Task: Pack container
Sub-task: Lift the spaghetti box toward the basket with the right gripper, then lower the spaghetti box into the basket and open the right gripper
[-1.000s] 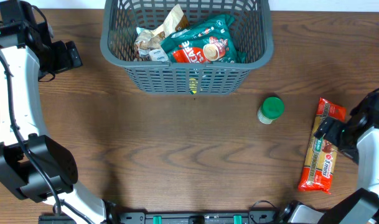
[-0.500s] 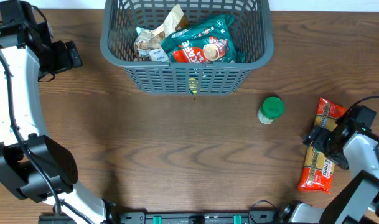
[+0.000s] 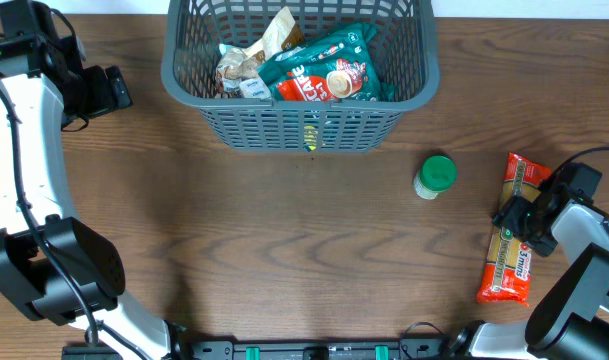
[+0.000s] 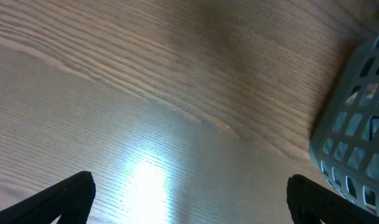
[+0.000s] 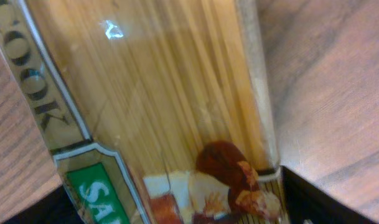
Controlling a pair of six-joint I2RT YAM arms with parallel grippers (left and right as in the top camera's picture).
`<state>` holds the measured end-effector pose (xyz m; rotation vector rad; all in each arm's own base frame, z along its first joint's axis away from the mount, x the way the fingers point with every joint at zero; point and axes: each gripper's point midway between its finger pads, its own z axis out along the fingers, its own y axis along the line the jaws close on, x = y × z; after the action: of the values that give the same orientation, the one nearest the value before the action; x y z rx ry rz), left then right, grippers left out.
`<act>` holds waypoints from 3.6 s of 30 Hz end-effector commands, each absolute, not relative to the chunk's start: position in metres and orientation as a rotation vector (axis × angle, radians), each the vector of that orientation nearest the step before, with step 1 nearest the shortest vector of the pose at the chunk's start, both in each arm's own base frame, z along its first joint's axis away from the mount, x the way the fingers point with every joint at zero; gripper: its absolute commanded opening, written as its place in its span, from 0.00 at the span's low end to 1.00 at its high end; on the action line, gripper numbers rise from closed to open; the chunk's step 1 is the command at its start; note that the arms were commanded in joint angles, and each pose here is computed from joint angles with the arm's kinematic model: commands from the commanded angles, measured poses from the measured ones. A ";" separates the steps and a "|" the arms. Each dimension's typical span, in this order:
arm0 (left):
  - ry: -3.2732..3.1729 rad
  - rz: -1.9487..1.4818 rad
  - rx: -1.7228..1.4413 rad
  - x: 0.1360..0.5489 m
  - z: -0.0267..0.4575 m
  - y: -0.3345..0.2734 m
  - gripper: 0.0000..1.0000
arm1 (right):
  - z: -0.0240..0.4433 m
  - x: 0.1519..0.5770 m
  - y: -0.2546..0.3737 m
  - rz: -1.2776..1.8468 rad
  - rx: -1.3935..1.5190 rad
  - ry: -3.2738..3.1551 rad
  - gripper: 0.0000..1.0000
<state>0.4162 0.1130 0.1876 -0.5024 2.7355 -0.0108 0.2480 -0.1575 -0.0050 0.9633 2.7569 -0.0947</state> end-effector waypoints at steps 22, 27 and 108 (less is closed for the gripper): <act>2.741 -0.006 -0.486 0.415 0.187 0.114 0.99 | 0.111 0.342 -0.119 0.338 0.766 2.586 0.01; 2.741 -0.006 -0.486 0.415 0.187 0.114 0.98 | 0.214 0.380 -0.114 0.280 0.610 2.467 0.01; 2.753 -0.009 -0.489 0.413 0.186 0.113 0.99 | 0.193 0.450 0.267 0.127 -1.701 2.128 0.49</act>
<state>0.4146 0.1125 0.1870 -0.5039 2.7425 -0.0118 0.4495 0.2653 0.1706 -1.7335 2.1683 0.1391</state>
